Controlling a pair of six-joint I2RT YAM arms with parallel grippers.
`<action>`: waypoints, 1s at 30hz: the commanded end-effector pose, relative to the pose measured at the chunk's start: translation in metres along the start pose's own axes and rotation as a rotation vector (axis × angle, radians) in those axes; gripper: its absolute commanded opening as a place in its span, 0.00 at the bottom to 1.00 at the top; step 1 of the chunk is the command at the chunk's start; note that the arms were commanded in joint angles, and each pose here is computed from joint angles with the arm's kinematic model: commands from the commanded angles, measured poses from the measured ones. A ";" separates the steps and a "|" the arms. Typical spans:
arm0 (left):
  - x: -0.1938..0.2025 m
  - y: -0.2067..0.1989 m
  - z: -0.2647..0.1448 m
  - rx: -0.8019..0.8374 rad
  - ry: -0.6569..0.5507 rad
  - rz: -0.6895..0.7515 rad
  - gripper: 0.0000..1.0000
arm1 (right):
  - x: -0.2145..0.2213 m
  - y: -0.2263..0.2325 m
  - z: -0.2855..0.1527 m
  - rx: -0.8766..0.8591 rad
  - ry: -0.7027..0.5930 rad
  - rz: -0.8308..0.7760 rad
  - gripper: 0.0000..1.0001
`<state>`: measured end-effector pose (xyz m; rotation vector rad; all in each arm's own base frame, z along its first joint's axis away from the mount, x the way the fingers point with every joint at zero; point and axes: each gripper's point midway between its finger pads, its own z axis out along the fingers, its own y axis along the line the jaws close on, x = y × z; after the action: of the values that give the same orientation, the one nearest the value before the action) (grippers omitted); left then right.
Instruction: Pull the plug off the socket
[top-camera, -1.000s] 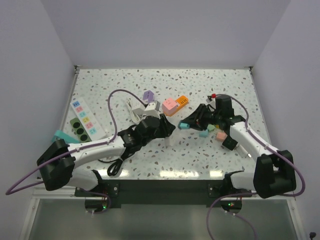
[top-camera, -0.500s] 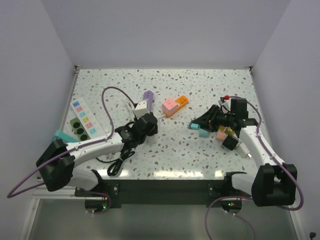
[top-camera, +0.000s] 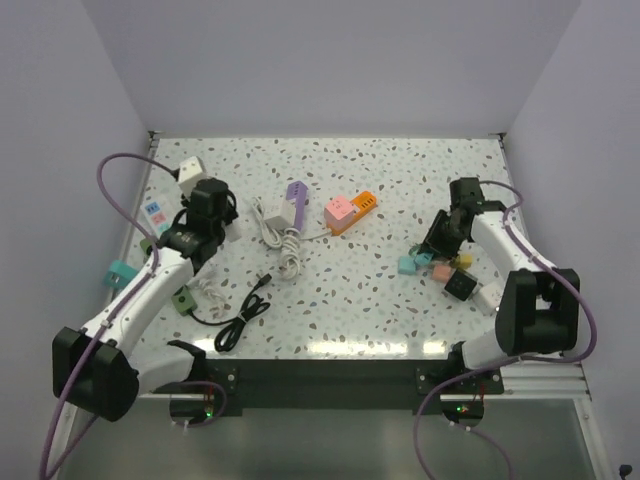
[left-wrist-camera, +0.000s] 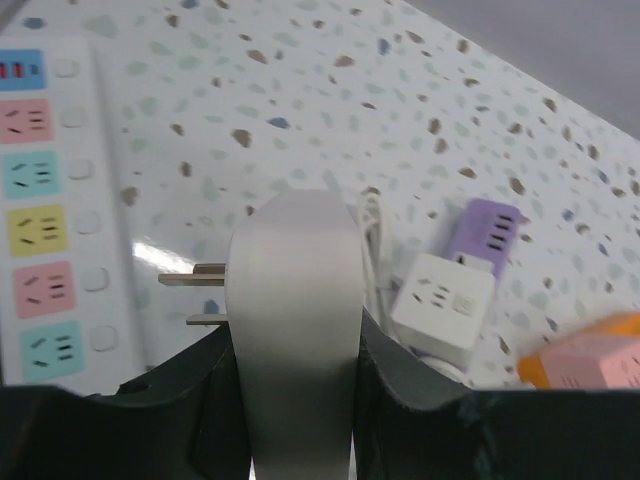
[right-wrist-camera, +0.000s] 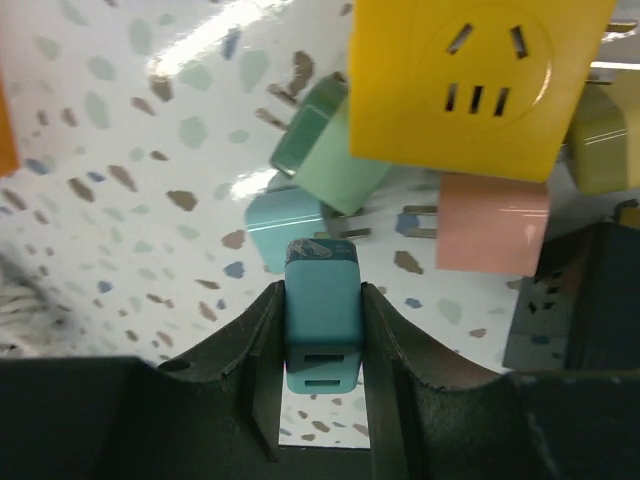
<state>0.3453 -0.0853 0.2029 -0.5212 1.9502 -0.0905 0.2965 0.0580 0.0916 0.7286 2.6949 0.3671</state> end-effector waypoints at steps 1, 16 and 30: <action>-0.018 0.046 0.028 -0.104 0.041 0.063 0.00 | -0.013 -0.024 0.008 0.144 -0.028 -0.052 0.00; 0.003 0.178 0.139 -0.426 0.277 -0.002 0.00 | -0.022 -0.025 0.013 0.185 -0.039 -0.064 0.64; -0.003 0.162 0.132 -0.318 0.311 -0.003 0.95 | -0.035 0.049 -0.065 0.006 -0.197 -0.196 0.86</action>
<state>0.4088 0.0896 0.0745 -0.7986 2.3141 0.2214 0.3110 0.0380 0.1351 0.6136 2.6222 0.1153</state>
